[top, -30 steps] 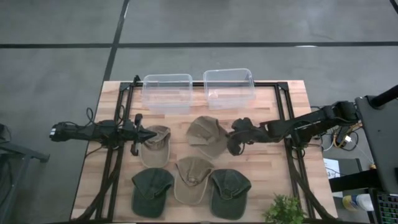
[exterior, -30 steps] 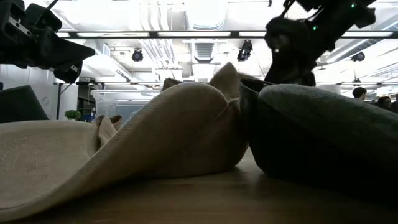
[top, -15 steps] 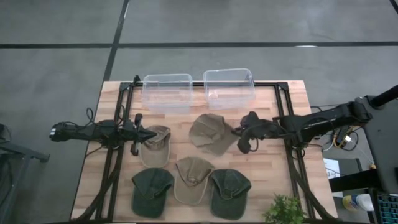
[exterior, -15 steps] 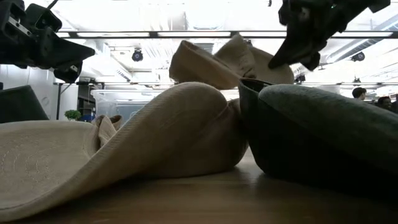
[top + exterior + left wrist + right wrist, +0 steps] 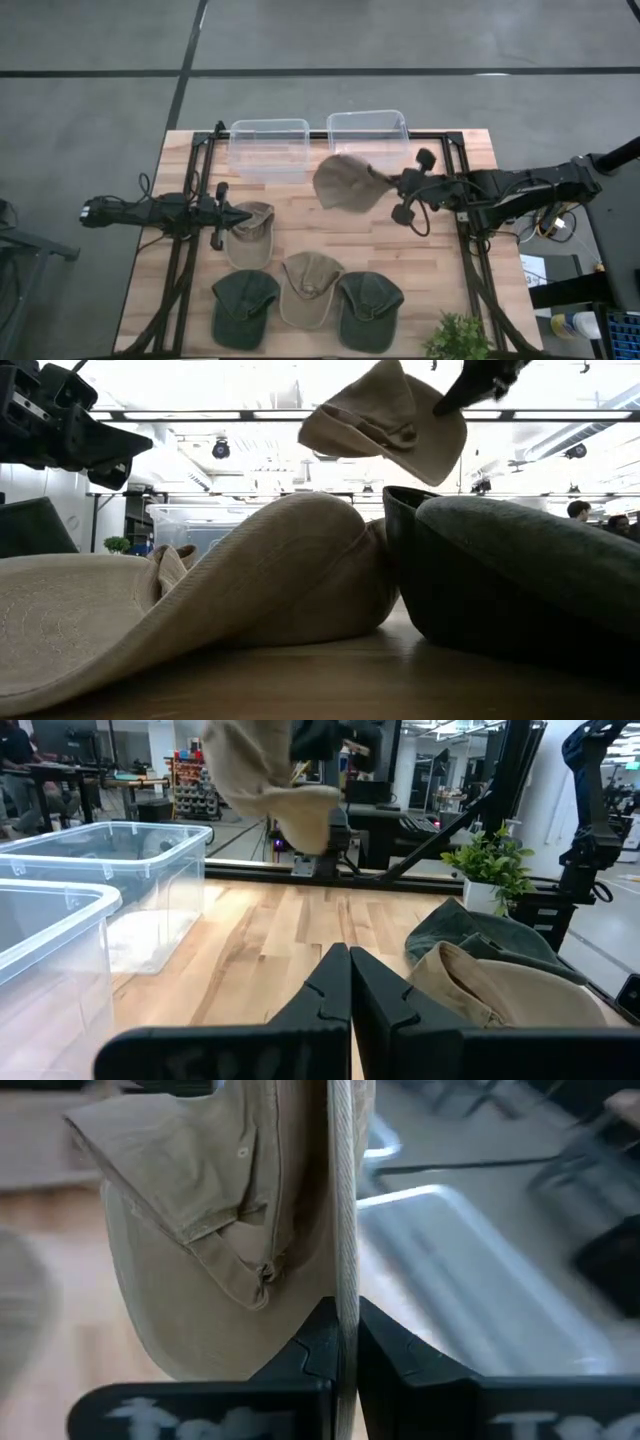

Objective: Pick & Place hat
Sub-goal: Put the top right brown cap into the right transparent bin

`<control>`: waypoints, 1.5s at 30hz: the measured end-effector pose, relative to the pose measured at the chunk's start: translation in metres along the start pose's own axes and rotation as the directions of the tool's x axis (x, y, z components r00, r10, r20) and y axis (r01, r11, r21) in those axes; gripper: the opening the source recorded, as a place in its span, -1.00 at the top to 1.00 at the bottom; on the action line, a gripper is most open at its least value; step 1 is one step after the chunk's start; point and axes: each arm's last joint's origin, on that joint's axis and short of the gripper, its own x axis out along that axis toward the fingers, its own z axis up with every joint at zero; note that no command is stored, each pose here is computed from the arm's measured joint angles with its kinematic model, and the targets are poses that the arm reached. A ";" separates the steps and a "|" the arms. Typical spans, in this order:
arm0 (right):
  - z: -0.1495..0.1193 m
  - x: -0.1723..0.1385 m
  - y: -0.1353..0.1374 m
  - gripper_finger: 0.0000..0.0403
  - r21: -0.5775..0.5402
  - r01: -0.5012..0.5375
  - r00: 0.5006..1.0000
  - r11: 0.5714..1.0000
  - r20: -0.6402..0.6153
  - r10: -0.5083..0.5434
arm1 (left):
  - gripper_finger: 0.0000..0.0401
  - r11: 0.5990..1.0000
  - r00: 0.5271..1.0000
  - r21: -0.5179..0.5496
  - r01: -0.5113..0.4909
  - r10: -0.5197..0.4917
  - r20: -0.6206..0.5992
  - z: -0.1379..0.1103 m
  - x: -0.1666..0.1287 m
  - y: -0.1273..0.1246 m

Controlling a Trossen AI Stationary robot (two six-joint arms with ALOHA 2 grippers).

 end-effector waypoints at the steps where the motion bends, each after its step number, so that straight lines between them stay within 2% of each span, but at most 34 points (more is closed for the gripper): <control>1: 0.004 -0.002 -0.002 0.94 -0.036 0.028 1.000 0.999 -0.006 -0.028 | 1.00 1.000 1.000 0.000 0.000 0.000 0.000 0.000 0.000 0.000; 6: 0.025 -0.008 -0.008 0.94 -0.197 0.132 0.991 0.971 -0.008 -0.136 | 1.00 1.000 1.000 -0.001 0.000 0.000 0.001 0.000 0.000 0.000; 9: 0.032 -0.007 -0.007 0.94 -0.271 0.161 0.986 0.949 -0.004 -0.168 | 1.00 1.000 1.000 -0.022 0.000 0.000 0.008 0.001 0.000 0.000; 15: 0.035 0.007 -0.014 0.94 -0.419 0.200 0.971 0.886 -0.040 -0.238 | 1.00 0.984 0.999 -0.177 0.009 -0.001 0.047 0.004 0.000 0.000; 27: 0.037 0.034 -0.057 0.94 -0.520 0.286 0.913 0.805 -0.108 -0.394 | 1.00 0.979 0.999 -0.203 0.012 -0.002 0.048 0.004 0.000 0.000; 29: 0.039 0.039 -0.063 0.94 -0.533 0.269 0.920 0.802 -0.105 -0.379 | 1.00 0.978 0.999 -0.208 0.013 -0.003 0.048 0.004 0.000 0.000; 33: 0.039 0.056 -0.075 0.94 -0.524 0.220 0.935 0.823 -0.126 -0.330 | 1.00 0.974 0.999 -0.228 0.014 -0.003 0.048 0.004 0.000 0.000; 41: 0.026 0.096 -0.098 0.94 -0.577 0.189 0.888 0.795 -0.244 -0.389 | 1.00 0.970 0.999 -0.241 0.015 -0.003 0.048 0.004 0.000 0.000; 43: 0.023 0.105 -0.101 0.94 -0.574 0.160 0.888 0.803 -0.271 -0.370 | 1.00 0.969 0.999 -0.245 0.015 -0.004 0.048 0.005 0.000 0.000; 45: 0.022 0.113 -0.102 0.94 -0.558 0.103 0.906 0.824 -0.289 -0.309 | 1.00 0.969 0.999 -0.245 0.015 -0.004 0.048 0.005 0.000 0.000</control>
